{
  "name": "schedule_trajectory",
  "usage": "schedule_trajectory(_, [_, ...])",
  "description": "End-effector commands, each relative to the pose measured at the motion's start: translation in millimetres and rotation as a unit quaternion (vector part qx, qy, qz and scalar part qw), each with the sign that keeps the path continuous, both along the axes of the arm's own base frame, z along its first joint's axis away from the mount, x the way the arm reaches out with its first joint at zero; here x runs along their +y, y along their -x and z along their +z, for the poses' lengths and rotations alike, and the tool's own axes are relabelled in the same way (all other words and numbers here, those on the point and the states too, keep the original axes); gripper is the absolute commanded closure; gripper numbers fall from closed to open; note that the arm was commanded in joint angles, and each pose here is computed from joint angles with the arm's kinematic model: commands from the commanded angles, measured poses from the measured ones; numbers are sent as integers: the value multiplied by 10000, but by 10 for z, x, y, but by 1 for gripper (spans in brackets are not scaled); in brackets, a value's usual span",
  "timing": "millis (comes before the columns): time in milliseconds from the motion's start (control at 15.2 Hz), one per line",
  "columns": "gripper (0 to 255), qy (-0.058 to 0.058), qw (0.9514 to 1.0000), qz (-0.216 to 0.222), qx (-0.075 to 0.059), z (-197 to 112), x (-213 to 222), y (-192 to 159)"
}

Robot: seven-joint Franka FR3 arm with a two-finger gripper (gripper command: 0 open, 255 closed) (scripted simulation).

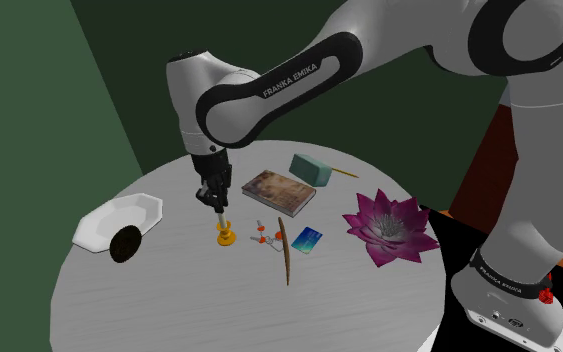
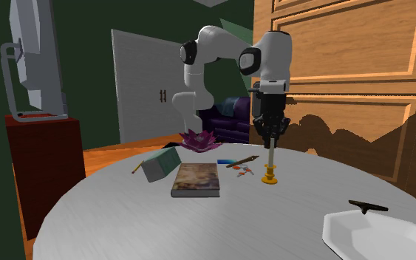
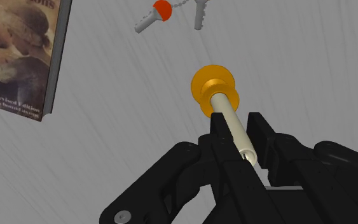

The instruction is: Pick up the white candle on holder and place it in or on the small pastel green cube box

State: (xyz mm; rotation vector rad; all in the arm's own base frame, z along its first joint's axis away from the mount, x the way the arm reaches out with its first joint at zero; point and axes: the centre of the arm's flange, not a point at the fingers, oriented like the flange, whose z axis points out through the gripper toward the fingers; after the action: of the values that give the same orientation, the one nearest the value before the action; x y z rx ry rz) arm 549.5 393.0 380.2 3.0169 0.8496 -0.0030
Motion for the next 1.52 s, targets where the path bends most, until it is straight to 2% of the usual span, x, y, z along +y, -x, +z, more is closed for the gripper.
schedule_trajectory(0, [255,1,10000,-1,1,-3,-1,0])
schedule_trajectory(1452, [255,1,10000,-1,1,1159,-1,0])
